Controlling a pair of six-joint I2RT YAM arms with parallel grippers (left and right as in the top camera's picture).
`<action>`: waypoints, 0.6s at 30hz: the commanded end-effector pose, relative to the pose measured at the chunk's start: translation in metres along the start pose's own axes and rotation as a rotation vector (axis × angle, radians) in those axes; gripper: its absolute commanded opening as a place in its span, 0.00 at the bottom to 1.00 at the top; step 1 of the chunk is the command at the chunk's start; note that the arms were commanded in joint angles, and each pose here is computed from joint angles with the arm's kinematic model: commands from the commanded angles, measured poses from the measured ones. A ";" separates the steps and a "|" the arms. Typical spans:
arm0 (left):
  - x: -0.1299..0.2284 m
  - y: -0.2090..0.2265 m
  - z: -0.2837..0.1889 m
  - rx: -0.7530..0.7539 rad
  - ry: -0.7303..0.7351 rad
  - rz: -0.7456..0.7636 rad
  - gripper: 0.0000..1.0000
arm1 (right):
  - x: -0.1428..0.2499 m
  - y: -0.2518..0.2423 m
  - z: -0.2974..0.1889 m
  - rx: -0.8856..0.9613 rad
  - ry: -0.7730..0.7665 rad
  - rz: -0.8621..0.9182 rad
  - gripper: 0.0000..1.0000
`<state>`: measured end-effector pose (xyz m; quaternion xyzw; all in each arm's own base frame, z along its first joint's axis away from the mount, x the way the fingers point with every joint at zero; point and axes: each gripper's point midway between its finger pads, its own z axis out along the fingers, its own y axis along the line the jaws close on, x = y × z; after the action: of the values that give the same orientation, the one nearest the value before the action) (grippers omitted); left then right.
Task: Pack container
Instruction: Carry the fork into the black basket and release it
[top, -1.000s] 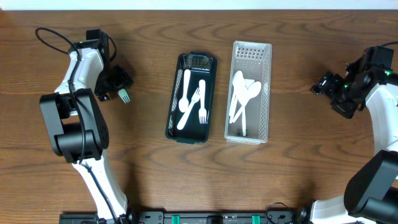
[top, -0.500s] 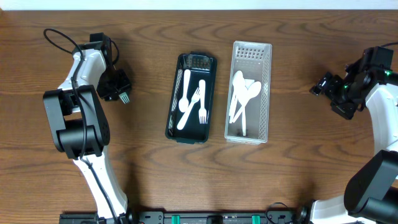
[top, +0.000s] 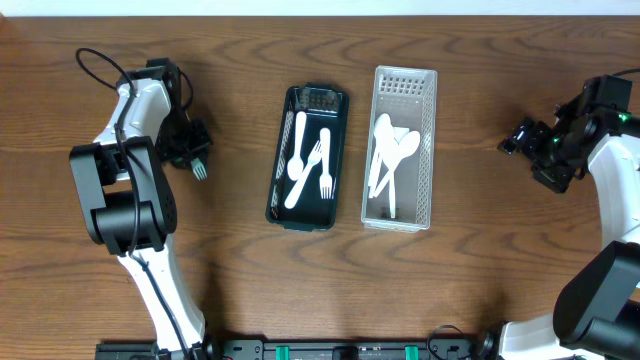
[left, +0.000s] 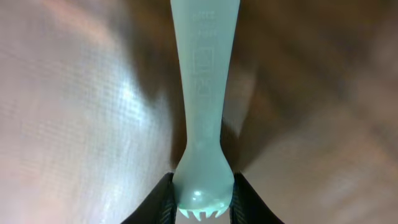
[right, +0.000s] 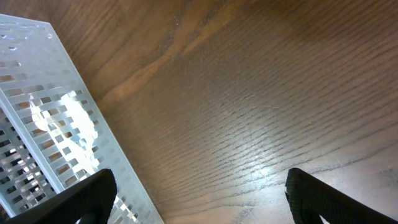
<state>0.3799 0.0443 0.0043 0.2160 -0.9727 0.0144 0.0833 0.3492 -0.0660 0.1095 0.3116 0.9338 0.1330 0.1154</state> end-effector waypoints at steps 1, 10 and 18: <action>0.000 -0.016 -0.031 0.009 -0.039 0.126 0.09 | 0.003 0.003 0.003 -0.008 0.015 0.011 0.90; 0.065 -0.109 -0.128 0.057 -0.226 0.503 0.09 | 0.003 0.003 0.003 -0.008 0.014 0.010 0.90; 0.116 -0.183 -0.104 0.055 -0.222 0.684 0.08 | 0.003 0.002 0.003 -0.008 0.015 0.010 0.91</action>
<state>0.3760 -0.1525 0.1510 -0.1099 -0.9903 0.0519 -0.0680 0.3493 -0.0660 0.1096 0.3115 0.9338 0.1330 0.1155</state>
